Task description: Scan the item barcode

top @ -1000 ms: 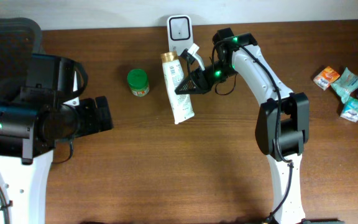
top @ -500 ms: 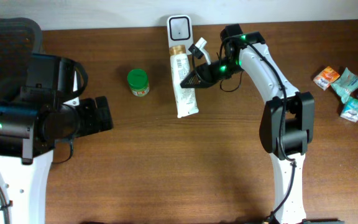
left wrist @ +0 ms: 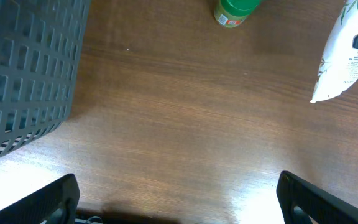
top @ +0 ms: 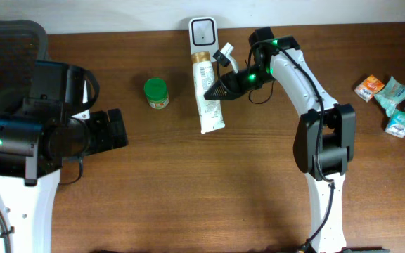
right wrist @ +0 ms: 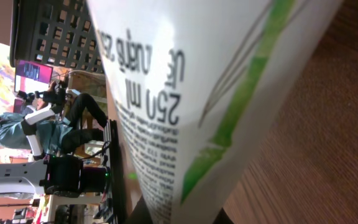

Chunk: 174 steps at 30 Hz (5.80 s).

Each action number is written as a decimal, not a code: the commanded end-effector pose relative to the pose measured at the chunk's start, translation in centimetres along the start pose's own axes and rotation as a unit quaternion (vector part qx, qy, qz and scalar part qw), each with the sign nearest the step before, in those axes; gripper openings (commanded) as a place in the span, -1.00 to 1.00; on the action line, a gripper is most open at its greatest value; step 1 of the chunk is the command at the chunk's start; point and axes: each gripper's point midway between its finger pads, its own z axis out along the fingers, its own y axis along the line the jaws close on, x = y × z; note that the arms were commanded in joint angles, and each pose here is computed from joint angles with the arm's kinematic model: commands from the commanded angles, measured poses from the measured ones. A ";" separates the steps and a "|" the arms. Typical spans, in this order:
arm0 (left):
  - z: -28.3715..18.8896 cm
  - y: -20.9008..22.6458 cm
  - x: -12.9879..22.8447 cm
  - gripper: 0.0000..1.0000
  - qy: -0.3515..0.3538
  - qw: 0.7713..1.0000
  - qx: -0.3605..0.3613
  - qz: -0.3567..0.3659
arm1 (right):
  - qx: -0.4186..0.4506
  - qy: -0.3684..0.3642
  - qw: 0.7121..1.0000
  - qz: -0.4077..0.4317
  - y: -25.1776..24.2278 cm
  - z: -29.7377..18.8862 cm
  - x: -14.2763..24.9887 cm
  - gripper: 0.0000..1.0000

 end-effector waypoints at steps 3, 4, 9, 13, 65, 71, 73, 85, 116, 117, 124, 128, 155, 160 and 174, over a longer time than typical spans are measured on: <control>-0.4 0.1 0.0 0.98 -0.008 1.000 0.001 -0.006 | -0.016 -0.017 1.000 -0.021 1.5 -0.6 -1.2 -0.92; -0.4 0.1 0.0 0.98 -0.008 1.000 0.001 -0.006 | -0.016 -0.017 1.000 -0.021 1.5 -0.6 -1.2 -0.91; -0.4 0.1 0.0 0.98 -0.008 1.000 0.001 -0.006 | -0.014 -0.016 1.000 -0.021 1.5 -0.6 -1.1 -0.92; -0.4 0.1 0.0 0.98 -0.008 1.000 0.001 -0.006 | -0.004 -0.011 1.000 -0.021 1.1 -0.6 -1.0 -0.92; -0.4 0.1 0.0 0.98 -0.009 1.000 0.001 -0.006 | 0.708 0.123 0.627 0.301 -13.0 -17.8 11.2 -0.92; -0.4 0.1 0.0 0.98 -0.009 1.000 0.001 -0.006 | 0.704 0.180 0.617 0.303 -14.0 -15.6 15.0 -0.72; -0.4 0.1 0.0 0.98 -0.009 1.000 0.001 -0.006 | 0.694 0.184 0.628 0.300 -13.7 -14.3 14.9 -0.63; -0.4 0.1 0.0 0.98 -0.008 1.000 0.001 -0.006 | 0.647 0.202 0.712 0.181 -6.8 -2.5 10.0 0.22; -0.4 0.1 0.0 0.98 -0.008 1.000 0.001 -0.006 | 0.392 0.147 0.869 0.263 -12.7 -9.0 11.3 -0.38; -0.4 0.1 0.0 0.98 -0.008 1.000 0.001 -0.006 | 0.393 0.148 0.870 0.258 -12.6 -8.6 11.1 -0.45; -0.4 0.1 0.0 0.98 -0.008 1.000 0.001 -0.006 | 0.399 0.156 0.879 0.210 -12.4 -5.3 9.9 -0.10; -0.4 0.1 0.0 0.98 -0.009 1.000 0.001 -0.006 | 0.396 0.182 0.876 0.209 -12.9 -3.3 12.0 -0.38; -0.4 0.1 0.0 0.98 -0.008 1.000 0.001 -0.006 | 0.271 -0.351 0.881 0.167 -11.3 -2.6 -17.8 -0.92; -0.4 0.1 0.0 0.98 -0.008 1.000 0.001 -0.006 | 0.237 -0.340 0.895 0.162 -9.8 -1.8 -18.0 -0.92; -0.4 0.1 0.0 0.98 -0.008 1.000 0.001 -0.006 | 0.553 -0.329 0.606 0.467 -14.6 -35.0 4.2 -0.92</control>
